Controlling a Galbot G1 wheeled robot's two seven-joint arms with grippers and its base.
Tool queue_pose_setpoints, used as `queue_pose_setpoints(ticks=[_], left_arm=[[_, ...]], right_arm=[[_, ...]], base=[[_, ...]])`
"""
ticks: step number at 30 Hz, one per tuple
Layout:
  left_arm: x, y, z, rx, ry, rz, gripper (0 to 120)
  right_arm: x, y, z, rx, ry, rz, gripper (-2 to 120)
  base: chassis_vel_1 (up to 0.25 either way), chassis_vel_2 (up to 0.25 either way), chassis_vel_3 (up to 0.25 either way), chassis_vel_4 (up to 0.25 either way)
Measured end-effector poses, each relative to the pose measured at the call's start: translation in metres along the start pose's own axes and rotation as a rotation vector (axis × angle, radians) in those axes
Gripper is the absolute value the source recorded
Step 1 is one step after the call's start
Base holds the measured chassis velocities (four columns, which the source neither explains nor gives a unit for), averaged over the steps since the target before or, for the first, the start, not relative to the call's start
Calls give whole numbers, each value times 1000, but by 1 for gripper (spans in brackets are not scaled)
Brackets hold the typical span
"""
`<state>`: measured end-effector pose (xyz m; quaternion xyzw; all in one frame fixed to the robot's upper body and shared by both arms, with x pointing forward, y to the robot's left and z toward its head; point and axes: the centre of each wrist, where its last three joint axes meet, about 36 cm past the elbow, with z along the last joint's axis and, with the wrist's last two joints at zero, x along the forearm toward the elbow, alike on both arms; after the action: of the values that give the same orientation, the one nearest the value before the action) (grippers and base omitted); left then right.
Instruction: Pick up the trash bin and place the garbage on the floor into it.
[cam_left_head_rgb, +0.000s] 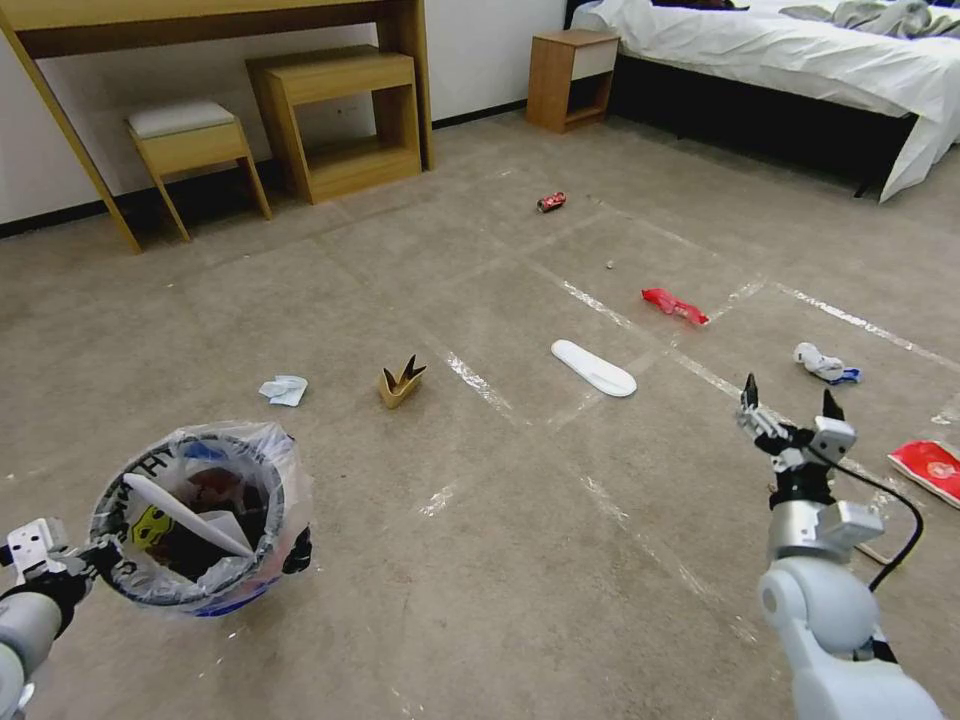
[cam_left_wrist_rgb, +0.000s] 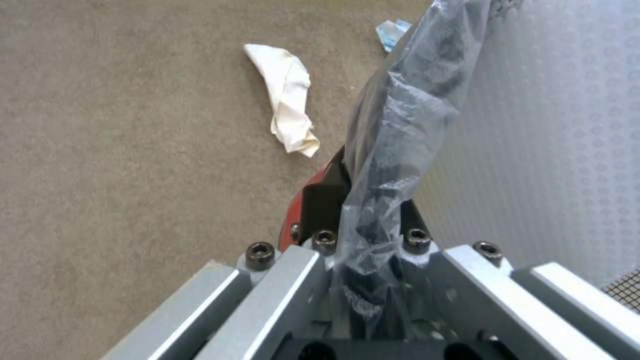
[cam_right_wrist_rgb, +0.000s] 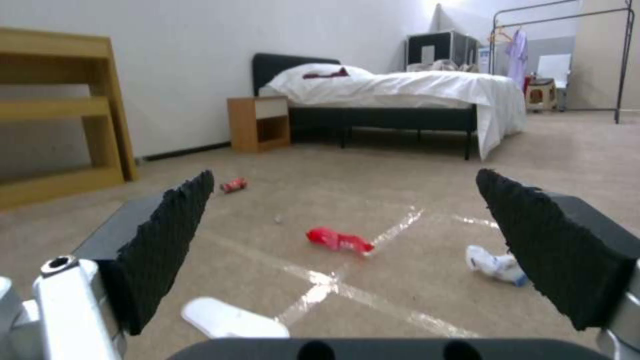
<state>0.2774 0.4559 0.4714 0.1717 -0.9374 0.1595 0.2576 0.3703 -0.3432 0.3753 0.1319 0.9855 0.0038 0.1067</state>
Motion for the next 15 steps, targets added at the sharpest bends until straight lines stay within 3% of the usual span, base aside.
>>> queue_pose_setpoints(ticks=[15], left_arm=[[-1, 1, 2, -4, 9, -5, 1]], right_arm=[[4, 2, 16, 32, 36, 1, 88]], base=[[0, 0, 0, 0]])
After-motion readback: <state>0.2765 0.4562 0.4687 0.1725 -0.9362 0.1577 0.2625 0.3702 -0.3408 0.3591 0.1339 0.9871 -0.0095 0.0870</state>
